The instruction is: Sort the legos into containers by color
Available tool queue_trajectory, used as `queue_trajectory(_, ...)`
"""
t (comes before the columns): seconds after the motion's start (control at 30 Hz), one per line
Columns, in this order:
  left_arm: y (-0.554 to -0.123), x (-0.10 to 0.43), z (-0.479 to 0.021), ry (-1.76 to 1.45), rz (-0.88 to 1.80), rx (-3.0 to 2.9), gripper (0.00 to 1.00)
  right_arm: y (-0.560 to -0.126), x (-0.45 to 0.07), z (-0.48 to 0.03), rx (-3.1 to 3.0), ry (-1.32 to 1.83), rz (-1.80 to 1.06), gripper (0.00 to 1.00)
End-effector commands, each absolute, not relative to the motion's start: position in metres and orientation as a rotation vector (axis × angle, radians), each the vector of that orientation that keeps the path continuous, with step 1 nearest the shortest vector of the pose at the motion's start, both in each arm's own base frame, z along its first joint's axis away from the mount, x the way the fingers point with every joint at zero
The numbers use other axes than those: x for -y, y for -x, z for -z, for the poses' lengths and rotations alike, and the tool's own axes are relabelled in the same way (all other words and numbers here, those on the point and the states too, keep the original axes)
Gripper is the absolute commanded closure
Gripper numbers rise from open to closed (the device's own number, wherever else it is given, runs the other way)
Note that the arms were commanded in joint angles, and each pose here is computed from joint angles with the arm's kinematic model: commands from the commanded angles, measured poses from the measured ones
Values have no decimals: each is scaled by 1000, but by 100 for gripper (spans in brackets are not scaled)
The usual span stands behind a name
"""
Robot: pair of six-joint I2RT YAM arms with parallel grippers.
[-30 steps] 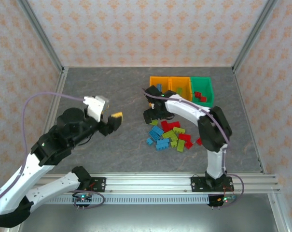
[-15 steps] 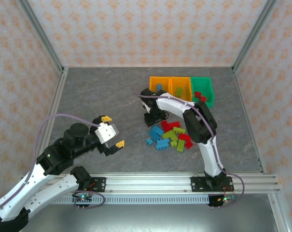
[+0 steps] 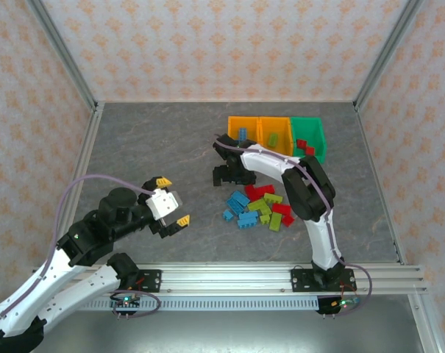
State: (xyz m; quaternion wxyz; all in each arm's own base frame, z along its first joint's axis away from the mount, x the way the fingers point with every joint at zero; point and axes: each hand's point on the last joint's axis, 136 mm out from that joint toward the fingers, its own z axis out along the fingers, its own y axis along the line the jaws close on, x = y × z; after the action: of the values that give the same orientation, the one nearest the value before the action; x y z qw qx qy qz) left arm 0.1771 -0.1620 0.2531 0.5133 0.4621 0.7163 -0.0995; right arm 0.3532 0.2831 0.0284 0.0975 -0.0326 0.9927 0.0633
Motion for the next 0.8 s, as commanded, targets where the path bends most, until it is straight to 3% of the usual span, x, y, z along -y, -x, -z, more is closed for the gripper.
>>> queue_trajectory(0.0,-180,166,-254,-1119,242,-1692,0,-380,-290,-47,-2794,-216,-266,1)
queue_trajectory(0.17,-180,166,-252,-1124,248,-1698,0,-391,-273,-32,-2789,-270,-65,7)
queue_trajectory(0.47,-171,171,-249,-1179,298,-1680,0,-373,-269,-2,-2861,-263,-26,46)
queue_trajectory(0.57,-165,176,-249,-1209,339,-1657,0,-366,-267,-8,-2857,-266,-67,58)
queue_trajectory(0.77,-171,173,-244,-1204,307,-1687,0,-359,-270,-51,-2773,-232,-235,68)
